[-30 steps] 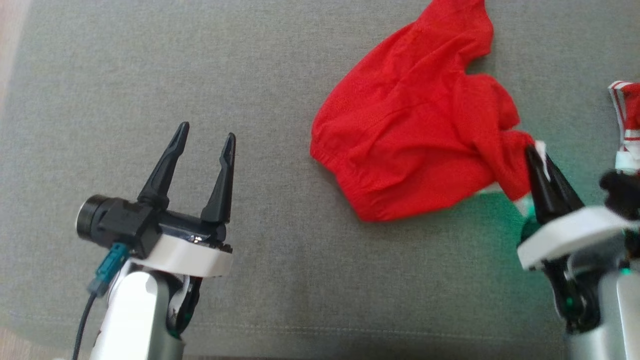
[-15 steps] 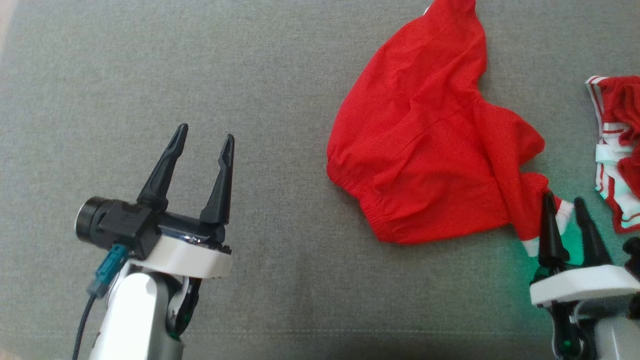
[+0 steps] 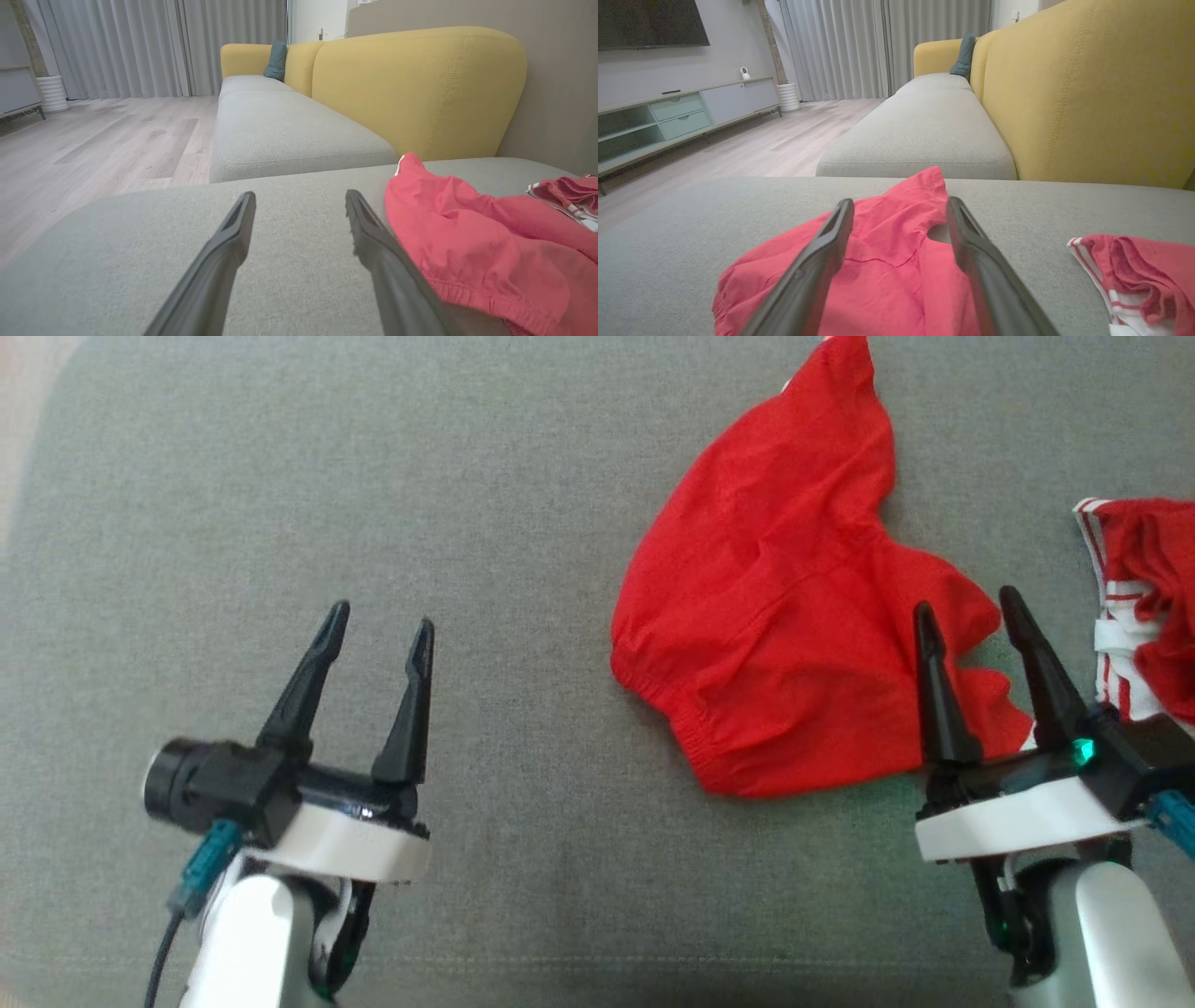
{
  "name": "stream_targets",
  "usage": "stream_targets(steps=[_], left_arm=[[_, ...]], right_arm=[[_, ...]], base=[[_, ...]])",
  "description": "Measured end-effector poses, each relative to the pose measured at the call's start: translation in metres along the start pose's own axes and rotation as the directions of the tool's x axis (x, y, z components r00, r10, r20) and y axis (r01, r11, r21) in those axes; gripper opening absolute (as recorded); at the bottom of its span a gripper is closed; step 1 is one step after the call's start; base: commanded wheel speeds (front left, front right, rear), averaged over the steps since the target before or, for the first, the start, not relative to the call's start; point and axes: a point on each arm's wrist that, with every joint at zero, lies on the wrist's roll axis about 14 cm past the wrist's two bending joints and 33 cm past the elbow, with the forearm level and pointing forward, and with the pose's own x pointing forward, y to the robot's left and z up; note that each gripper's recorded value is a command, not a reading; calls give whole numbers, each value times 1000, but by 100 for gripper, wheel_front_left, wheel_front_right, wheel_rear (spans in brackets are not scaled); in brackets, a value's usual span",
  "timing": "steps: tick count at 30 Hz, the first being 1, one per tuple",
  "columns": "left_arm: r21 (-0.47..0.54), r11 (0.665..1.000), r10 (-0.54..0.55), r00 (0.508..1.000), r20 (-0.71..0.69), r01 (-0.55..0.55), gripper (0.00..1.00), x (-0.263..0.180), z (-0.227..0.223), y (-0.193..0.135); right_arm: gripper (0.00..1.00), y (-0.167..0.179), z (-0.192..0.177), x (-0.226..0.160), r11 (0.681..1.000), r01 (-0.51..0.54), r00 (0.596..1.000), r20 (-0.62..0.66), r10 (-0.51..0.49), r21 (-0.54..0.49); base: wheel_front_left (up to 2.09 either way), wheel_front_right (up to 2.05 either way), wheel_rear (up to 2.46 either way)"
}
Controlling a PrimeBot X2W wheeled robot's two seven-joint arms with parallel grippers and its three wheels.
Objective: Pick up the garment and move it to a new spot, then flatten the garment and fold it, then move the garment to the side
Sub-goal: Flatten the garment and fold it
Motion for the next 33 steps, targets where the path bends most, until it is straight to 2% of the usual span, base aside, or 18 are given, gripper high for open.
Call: stream_targets(steps=[15,18,21,25,29,31,33], left_arm=[[-1,1000,19,1000,-12,-19,100,-16,0,-1],[-13,1000,-13,1000,-20,13,100,-16,-3,-12],[-66,994,-94,995,-41,92,100,-16,-10,-40],[-196,954,-253,960,-122,227,100,-21,-27,-96],[-327,878,-423,885,-194,349,100,-35,-44,-151],[-378,843,-483,848,-220,382,100,-39,-51,-167],[-396,825,-518,819,-246,403,100,-37,-59,-173]], right_arm=[[100,11,8,-6,999,-29,1000,3,29,16],[100,11,8,-6,999,-28,1000,3,28,16],[100,9,6,-7,1000,-23,1000,-1,23,16],[100,5,4,-9,1000,-8,1000,-10,8,16],[100,-3,2,-13,1000,15,1000,-18,-15,14],[100,-7,0,-15,1000,29,999,-23,-29,13],[100,-12,-2,-17,999,43,999,-30,-43,12]], base=[[0,0,0],[0,0,0],[0,0,0],[0,0,0],[0,0,0],[0,0,0],[0,0,0]])
